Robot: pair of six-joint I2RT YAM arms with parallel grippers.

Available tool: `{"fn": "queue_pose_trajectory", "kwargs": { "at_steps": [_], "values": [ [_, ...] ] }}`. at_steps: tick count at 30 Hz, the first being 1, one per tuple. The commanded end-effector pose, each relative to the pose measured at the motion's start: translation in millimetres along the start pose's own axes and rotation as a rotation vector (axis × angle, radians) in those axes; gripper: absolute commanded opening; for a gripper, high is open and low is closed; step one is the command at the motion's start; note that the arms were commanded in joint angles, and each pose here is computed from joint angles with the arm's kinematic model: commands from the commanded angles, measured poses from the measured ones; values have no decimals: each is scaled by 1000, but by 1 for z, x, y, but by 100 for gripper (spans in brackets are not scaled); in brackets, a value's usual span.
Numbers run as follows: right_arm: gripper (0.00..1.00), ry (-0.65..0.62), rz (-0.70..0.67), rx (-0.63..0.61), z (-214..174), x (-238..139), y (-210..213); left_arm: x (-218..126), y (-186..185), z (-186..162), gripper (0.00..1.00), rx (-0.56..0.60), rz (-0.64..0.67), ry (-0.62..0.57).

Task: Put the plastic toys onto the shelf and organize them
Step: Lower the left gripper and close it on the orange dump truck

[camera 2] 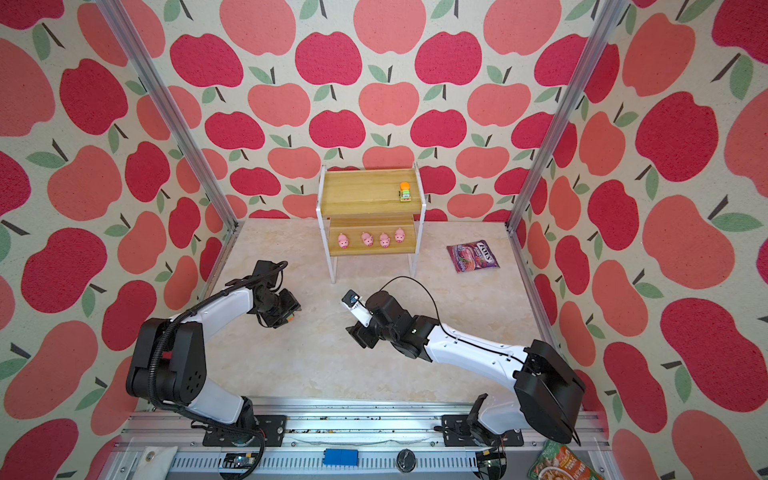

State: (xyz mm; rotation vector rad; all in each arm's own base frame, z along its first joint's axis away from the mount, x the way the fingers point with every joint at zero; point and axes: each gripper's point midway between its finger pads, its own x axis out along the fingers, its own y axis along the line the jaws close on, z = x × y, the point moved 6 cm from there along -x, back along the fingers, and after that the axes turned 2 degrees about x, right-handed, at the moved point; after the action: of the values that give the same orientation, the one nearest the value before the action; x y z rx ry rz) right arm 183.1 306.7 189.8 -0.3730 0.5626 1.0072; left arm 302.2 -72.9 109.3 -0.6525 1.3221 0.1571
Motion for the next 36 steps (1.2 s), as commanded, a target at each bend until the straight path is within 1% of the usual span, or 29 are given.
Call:
{"fn": "queue_pose_trajectory", "kwargs": {
  "at_steps": [1,3,5,7,8,10,14,16,18,21,24,28,32,36],
  "values": [
    [71,13,-43,46,-7,-8,-10,3,-21,-6,58,201,-26,40],
    [71,10,-51,61,-8,-10,-13,4,-27,-10,59,254,2,49],
    [71,6,-56,70,-9,-13,-15,8,-28,-12,60,269,12,61],
    [71,2,-63,78,-8,-14,-17,7,-24,-11,65,252,22,51],
    [71,0,-65,81,-8,-15,-18,4,-22,-10,70,236,21,36],
    [71,1,-65,84,-9,-15,-18,-4,-21,-7,75,218,-1,10],
    [71,3,-60,89,-10,-13,-17,-29,-27,3,83,234,-16,-62],
    [71,7,-58,91,-11,-11,-17,-40,-26,6,85,235,11,-93],
    [71,8,-54,92,-11,-10,-16,-47,-19,10,89,201,78,-104],
    [71,8,-52,94,-13,-8,-16,-49,-7,12,89,148,172,-98],
    [71,7,-48,94,-12,-7,-16,-45,3,16,88,98,221,-100],
    [71,10,-45,92,-12,-8,-15,-37,12,24,84,64,233,-110],
    [71,11,-41,95,-14,-8,-15,-21,22,31,80,37,259,-78],
    [71,15,-38,102,-15,-8,-14,-7,22,37,75,29,245,-82]
  ]
}}
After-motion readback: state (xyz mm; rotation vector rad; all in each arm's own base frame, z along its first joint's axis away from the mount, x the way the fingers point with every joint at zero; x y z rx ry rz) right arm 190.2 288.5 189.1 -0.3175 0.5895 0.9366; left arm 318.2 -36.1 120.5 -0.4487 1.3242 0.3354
